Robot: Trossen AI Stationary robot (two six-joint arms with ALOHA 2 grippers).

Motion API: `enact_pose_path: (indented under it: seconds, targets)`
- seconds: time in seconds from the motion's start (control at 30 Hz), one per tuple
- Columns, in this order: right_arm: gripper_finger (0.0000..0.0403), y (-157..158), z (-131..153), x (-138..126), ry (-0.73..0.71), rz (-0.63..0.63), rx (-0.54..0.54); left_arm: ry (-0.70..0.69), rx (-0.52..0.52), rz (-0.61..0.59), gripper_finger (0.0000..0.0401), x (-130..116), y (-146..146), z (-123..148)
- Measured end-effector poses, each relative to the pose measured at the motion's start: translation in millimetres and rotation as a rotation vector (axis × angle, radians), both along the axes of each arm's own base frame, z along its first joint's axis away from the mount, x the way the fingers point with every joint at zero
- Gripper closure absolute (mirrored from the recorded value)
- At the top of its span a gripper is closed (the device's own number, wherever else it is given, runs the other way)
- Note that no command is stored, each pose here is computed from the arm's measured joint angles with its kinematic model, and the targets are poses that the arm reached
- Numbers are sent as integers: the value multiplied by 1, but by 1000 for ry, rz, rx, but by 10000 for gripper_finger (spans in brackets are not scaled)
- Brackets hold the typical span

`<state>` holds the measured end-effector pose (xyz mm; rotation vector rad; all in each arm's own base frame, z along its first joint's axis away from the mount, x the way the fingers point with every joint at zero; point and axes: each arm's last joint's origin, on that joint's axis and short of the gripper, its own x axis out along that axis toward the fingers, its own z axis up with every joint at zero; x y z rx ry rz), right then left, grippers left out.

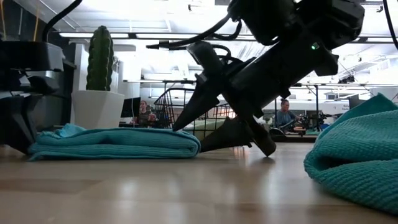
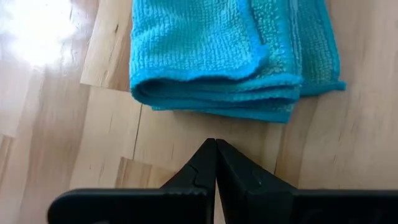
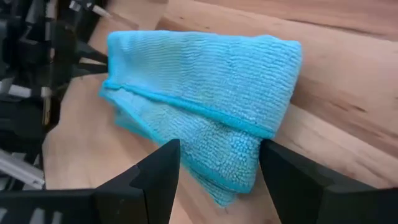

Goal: Fold microfiber towels
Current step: Put the left blue microfiber cloth into the black wire basket

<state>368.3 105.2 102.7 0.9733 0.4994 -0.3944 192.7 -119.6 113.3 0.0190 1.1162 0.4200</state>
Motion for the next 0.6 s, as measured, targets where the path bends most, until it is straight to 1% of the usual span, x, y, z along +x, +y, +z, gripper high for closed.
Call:
enact_pose_path:
  seconds: [0.2, 0.37, 0.47, 0.6]
  targets:
    - [192, -7, -1, 2, 23, -48, 2, -32, 11, 4, 401, 2, 0, -1]
    - [199, -9, -2, 2, 23, -31, -38, -51, 10, 6, 401, 3, 0, -1]
    - [231, -10, -4, 1, 50, -34, -78, -64, 14, 9, 401, 4, 0, -1]
    - [309, -12, -7, -2, 97, -32, -141, -94, 23, 15, 401, 6, -1, -1]
